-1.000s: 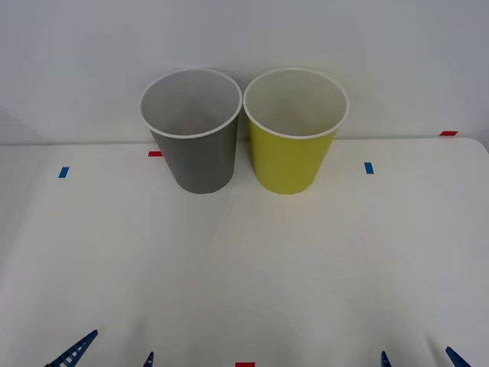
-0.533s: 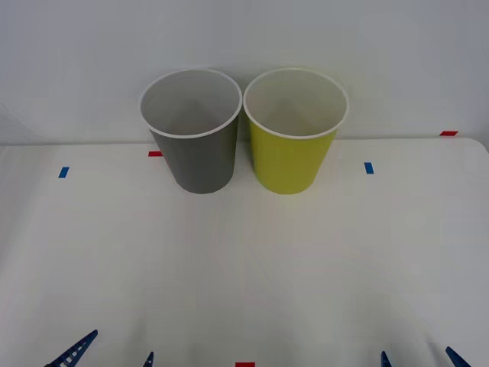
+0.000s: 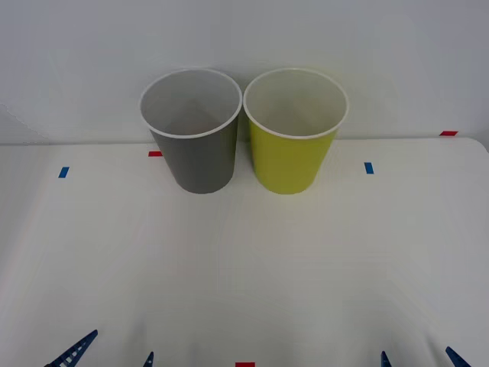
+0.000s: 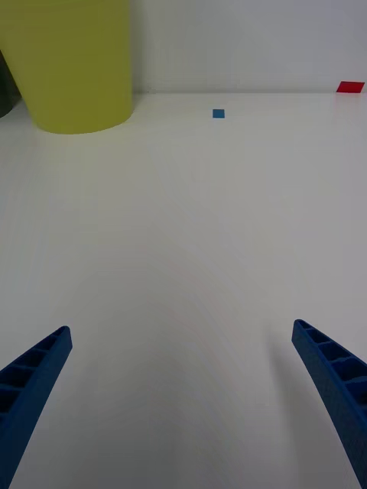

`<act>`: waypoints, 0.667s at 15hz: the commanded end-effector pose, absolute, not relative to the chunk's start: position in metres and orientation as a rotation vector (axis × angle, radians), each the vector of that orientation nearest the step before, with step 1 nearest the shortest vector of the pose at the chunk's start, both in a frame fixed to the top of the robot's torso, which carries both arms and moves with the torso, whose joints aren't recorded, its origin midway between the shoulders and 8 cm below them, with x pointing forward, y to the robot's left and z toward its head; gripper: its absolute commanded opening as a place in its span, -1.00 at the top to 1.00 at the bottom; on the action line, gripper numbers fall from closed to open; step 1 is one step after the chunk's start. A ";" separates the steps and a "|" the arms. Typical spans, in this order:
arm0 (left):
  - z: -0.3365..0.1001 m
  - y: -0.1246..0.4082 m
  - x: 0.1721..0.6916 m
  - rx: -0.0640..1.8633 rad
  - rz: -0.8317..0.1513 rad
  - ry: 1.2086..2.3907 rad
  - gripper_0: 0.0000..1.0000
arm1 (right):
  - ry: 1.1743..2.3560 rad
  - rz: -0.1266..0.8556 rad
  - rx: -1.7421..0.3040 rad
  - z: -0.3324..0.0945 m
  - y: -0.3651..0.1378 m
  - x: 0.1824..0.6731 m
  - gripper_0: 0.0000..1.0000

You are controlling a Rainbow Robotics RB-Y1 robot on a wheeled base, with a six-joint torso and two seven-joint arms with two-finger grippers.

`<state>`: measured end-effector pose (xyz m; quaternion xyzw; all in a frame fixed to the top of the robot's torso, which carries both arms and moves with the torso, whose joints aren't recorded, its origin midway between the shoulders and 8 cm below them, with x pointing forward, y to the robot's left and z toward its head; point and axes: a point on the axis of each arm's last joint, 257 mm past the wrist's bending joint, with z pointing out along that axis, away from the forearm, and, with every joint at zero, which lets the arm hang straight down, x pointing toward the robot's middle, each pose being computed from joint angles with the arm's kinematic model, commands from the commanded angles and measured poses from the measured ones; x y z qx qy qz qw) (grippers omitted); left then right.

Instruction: Put cans in the gray bin and PET bottles in the light green bin.

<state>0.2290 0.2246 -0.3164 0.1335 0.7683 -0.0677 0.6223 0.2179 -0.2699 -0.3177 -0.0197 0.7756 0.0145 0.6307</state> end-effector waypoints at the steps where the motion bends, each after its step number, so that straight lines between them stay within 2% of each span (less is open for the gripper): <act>1: -0.316 0.225 0.229 0.307 -0.156 1.765 -1.00 | 1.776 0.033 -0.045 -0.318 -0.270 0.218 -1.00; 10: -0.316 0.225 0.229 0.307 -0.156 1.765 -1.00 | 1.776 0.033 -0.045 -0.318 -0.270 0.218 -1.00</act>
